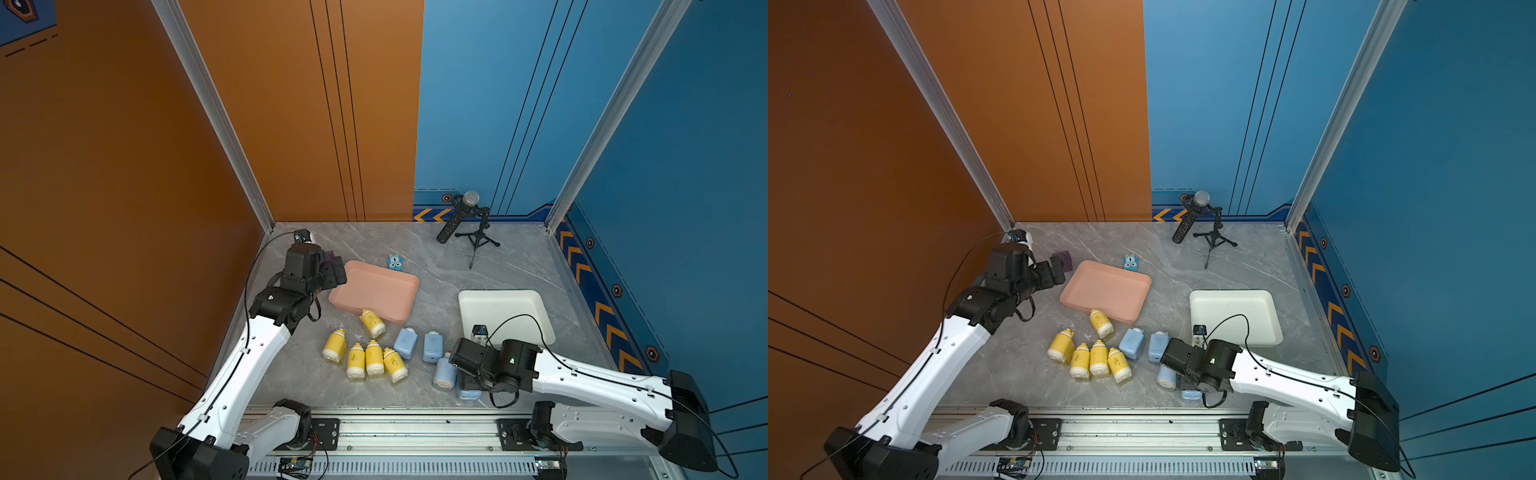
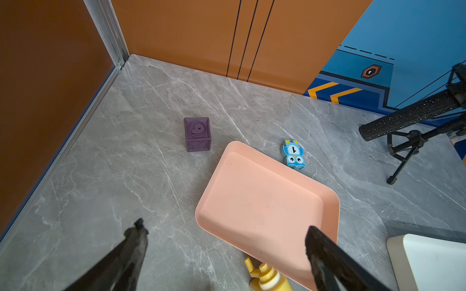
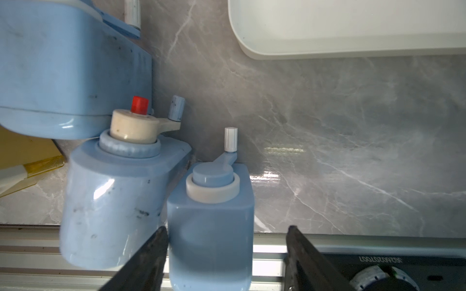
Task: Place the pencil sharpeners by color into the storage box
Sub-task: Pick up the pencil sharpener from the center of the board, then place the pencil sharpener in the storage box.
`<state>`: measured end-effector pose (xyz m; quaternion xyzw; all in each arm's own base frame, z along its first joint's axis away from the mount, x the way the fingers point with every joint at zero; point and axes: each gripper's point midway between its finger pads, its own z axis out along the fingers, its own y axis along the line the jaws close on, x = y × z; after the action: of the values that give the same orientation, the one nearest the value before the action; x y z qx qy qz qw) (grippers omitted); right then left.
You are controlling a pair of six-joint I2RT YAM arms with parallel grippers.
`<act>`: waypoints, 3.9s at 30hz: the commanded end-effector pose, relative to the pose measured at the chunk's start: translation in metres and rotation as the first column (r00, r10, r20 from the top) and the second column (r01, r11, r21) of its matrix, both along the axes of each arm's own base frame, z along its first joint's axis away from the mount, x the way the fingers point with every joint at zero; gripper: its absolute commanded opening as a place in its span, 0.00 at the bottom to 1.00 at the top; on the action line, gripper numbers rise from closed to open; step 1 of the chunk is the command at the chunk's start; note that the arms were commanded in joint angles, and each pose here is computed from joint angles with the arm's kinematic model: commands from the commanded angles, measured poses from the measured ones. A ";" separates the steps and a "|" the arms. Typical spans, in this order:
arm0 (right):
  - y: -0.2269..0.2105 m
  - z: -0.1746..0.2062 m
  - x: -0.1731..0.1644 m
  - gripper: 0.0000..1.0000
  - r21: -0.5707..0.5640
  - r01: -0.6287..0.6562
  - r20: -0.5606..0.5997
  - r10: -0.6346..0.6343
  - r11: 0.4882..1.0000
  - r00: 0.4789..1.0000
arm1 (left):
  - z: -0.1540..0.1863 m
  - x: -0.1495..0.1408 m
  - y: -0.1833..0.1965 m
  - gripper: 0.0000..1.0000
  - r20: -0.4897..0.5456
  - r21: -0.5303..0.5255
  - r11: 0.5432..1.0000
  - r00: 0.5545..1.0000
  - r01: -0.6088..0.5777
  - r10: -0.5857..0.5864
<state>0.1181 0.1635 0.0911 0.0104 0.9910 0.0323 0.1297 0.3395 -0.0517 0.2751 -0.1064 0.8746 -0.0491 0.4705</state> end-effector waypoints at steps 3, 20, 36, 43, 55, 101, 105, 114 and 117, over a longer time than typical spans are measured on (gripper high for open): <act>0.000 -0.006 -0.001 0.73 0.003 0.013 -0.003 -0.013 1.000 1.000 | -0.006 -0.004 -0.002 0.98 -0.018 0.000 1.000 1.000 0.008 -0.008; 0.005 -0.034 -0.006 0.67 -0.027 0.001 -0.058 -0.002 1.000 0.998 | -0.007 -0.004 -0.002 0.98 -0.020 -0.001 1.000 1.000 0.010 -0.010; 0.001 -0.017 -0.002 0.39 -0.036 -0.030 -0.052 0.028 0.999 0.998 | -0.007 -0.004 -0.003 0.98 -0.020 -0.003 1.000 1.000 0.014 -0.014; -0.006 0.013 0.006 0.38 -0.027 -0.068 -0.045 0.067 0.997 0.997 | -0.008 -0.003 -0.003 0.98 -0.026 -0.002 1.000 1.000 0.013 -0.014; -0.024 0.063 0.047 0.37 0.003 -0.085 -0.036 0.085 0.996 0.996 | -0.013 -0.001 -0.004 0.98 -0.040 0.003 1.000 0.999 0.012 -0.012; -0.040 0.012 0.160 0.33 -0.015 -0.086 -0.160 0.082 0.996 0.984 | -0.019 0.001 -0.002 0.98 -0.056 0.029 1.000 0.998 0.010 -0.008; -0.040 0.005 0.160 0.33 -0.014 -0.080 -0.159 0.077 0.997 0.984 | -0.019 0.002 -0.002 0.98 -0.058 0.029 1.000 0.998 0.010 -0.008; -0.040 -0.006 0.162 0.32 -0.018 -0.072 -0.166 0.068 0.997 0.984 | -0.021 0.002 -0.002 0.98 -0.062 0.030 0.999 0.998 0.011 -0.009; -0.040 -0.008 0.163 0.33 -0.017 -0.069 -0.167 0.065 0.997 0.984 | -0.021 0.002 -0.002 0.98 -0.062 0.031 0.999 0.998 0.012 -0.010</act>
<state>0.2794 0.1258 0.0907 -0.0266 0.9980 0.0274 0.0494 0.3443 -0.0531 0.2642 -0.1047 0.8823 -0.0433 0.4568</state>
